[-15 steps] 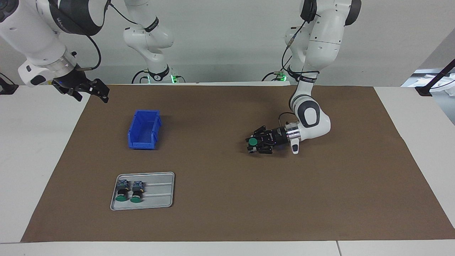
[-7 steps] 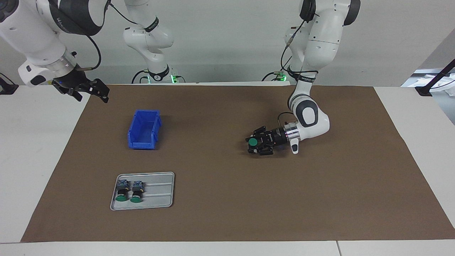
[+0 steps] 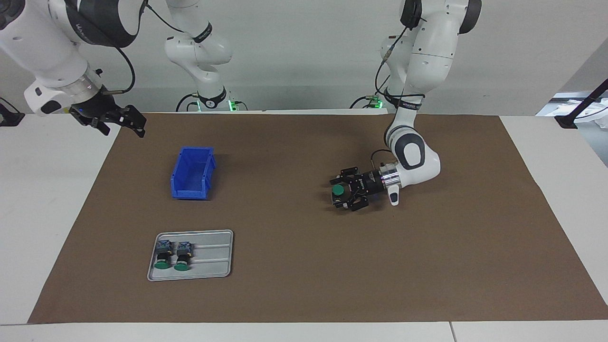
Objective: Place and press button with both arms
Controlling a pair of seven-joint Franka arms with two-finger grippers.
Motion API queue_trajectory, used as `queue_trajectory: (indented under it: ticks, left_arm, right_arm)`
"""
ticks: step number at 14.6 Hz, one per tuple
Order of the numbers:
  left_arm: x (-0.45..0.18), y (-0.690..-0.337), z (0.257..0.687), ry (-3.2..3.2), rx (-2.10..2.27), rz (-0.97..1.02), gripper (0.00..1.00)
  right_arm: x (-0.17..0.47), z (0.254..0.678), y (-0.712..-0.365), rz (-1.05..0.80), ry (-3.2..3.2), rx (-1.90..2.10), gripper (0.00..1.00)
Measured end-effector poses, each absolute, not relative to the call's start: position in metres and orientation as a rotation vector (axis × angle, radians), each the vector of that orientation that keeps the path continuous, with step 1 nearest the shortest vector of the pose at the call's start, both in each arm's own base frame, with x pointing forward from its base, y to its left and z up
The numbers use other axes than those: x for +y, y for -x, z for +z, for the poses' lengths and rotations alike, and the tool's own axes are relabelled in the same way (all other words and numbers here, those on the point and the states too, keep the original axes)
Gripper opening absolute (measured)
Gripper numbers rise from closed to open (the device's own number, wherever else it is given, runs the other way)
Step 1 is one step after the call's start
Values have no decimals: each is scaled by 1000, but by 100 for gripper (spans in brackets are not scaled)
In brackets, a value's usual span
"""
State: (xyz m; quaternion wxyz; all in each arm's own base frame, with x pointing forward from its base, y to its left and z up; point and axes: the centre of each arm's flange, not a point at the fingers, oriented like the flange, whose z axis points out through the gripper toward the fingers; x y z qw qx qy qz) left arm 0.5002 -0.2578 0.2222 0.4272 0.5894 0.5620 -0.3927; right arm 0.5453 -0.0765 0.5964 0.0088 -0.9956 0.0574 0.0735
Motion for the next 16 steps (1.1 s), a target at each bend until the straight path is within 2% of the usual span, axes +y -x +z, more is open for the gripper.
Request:
queue_trajectory:
  ticks: [16]
  left_arm:
    - [-235, -505, 226, -1532, 1415, -942, 100]
  right_arm:
    - [-77, 597, -545, 229, 3110, 179, 100]
